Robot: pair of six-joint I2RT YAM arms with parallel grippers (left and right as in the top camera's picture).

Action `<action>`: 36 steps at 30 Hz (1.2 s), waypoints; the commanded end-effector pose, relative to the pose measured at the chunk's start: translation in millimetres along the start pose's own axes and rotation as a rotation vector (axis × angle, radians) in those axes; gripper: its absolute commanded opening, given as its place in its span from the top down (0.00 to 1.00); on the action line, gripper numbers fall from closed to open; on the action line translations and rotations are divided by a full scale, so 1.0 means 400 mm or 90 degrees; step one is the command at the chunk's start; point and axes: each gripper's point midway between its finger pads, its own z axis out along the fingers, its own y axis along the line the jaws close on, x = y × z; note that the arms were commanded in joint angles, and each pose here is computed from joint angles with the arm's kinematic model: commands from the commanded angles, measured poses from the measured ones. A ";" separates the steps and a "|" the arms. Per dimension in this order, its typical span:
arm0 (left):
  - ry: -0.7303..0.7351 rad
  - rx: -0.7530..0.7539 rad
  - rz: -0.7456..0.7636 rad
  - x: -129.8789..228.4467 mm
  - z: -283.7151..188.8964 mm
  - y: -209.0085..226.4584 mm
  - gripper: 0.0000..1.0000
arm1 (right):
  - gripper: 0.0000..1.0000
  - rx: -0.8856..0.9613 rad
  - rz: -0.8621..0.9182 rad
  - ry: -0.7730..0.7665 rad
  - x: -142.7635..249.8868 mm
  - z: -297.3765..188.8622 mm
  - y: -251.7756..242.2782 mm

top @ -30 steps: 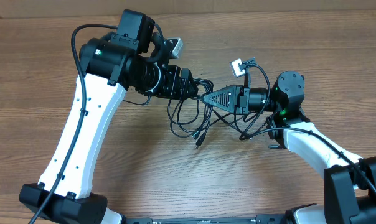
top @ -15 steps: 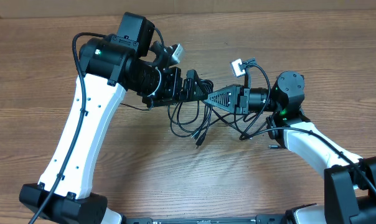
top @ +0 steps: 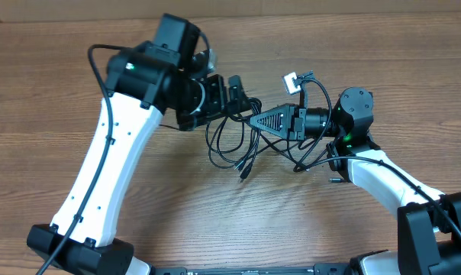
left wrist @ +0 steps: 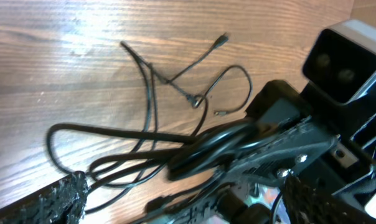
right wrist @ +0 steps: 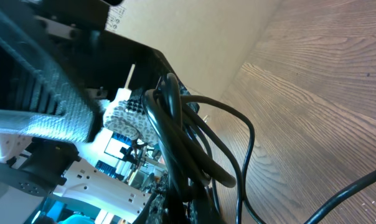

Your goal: Untangle cables

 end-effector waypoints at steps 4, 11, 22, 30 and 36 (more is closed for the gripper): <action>-0.033 -0.056 -0.087 0.005 0.017 0.002 0.00 | 0.96 -0.001 -0.030 -0.006 -0.008 -0.002 0.008; -0.034 -0.074 -0.171 0.014 0.017 0.016 0.00 | 0.96 -0.001 -0.035 -0.006 -0.008 -0.002 0.008; -0.027 -0.073 -0.209 0.025 0.020 0.012 0.00 | 0.96 0.007 -0.029 -0.016 -0.014 -0.002 0.002; -0.056 -0.106 -0.236 0.019 0.033 0.030 0.10 | 0.96 0.008 -0.026 -0.017 -0.015 -0.002 0.000; -0.103 -0.135 -0.245 -0.005 0.031 0.047 0.10 | 0.96 0.008 -0.024 -0.017 -0.015 -0.002 0.000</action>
